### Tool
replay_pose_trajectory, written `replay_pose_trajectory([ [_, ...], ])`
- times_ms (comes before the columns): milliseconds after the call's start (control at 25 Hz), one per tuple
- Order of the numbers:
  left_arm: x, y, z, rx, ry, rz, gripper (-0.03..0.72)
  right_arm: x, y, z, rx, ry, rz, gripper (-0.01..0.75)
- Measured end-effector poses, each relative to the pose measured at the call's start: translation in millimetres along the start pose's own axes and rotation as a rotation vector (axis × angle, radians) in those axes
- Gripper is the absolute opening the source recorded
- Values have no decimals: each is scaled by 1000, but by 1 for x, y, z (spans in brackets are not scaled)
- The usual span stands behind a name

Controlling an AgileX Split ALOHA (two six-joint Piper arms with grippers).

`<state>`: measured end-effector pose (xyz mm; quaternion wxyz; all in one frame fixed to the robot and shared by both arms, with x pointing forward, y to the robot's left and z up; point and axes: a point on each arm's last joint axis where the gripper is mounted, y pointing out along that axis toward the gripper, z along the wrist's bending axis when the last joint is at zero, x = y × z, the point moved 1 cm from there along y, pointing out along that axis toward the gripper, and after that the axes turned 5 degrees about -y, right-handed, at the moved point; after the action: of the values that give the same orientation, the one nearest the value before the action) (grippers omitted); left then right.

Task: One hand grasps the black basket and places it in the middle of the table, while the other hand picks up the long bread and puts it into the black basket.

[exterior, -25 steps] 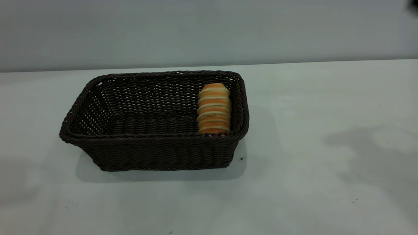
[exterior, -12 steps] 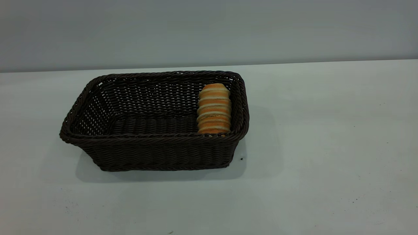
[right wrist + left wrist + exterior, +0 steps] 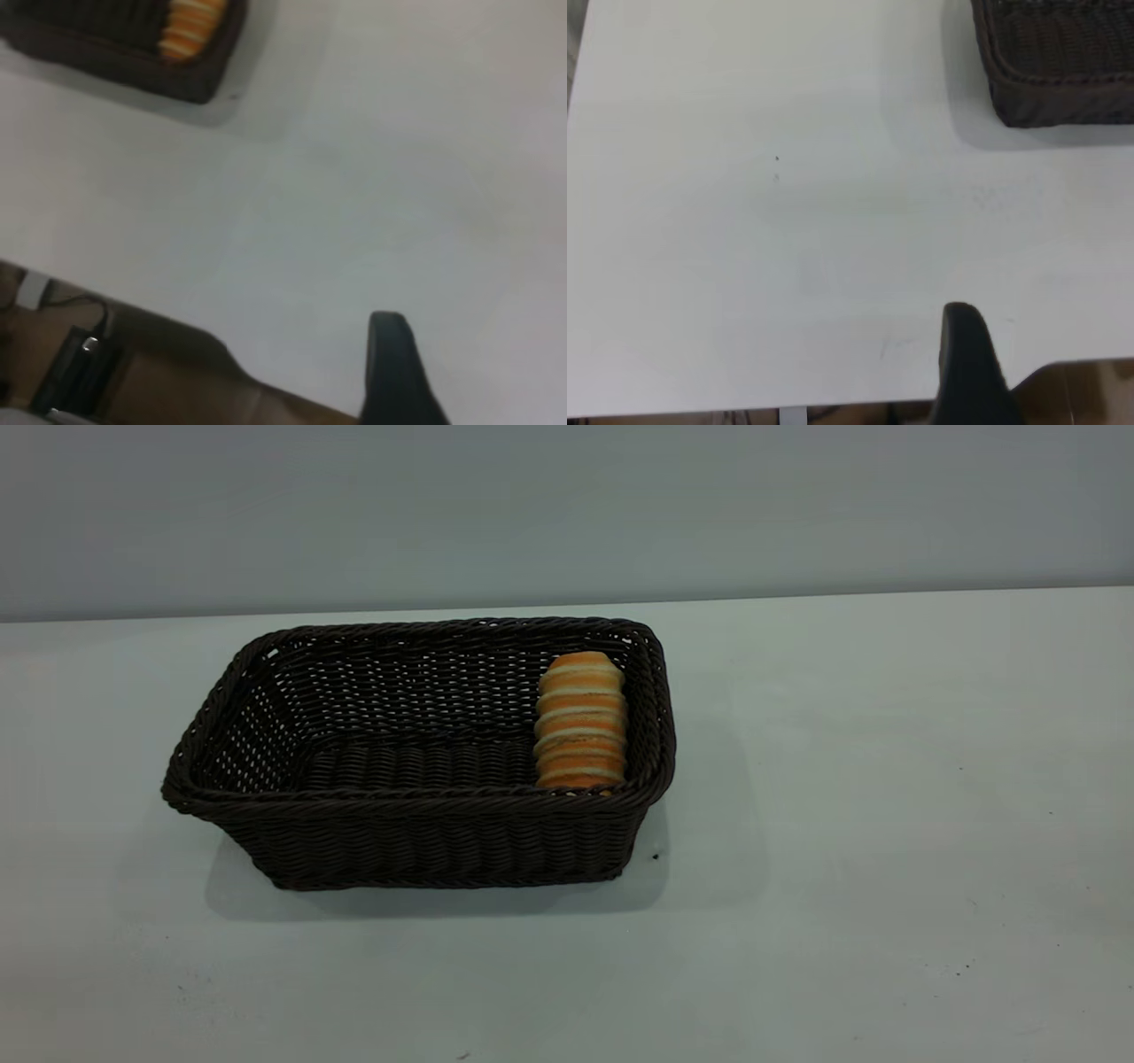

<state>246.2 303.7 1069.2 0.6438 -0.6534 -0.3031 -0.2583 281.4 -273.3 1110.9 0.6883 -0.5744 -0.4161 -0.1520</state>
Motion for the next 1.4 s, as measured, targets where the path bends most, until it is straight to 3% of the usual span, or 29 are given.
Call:
replay_pose_trajectory([
  [360, -35, 16, -1, -30, -60, -18, 519, -38, 4, 3, -49, -33, -100, 448],
  [680, -37, 22, -2, -40, -63, -9, 519, -70, 20, -2, -125, -37, -107, 448],
  [1400, -37, 23, -2, -43, -64, -11, 519, -77, 26, -2, -118, -9, -84, 448],
])
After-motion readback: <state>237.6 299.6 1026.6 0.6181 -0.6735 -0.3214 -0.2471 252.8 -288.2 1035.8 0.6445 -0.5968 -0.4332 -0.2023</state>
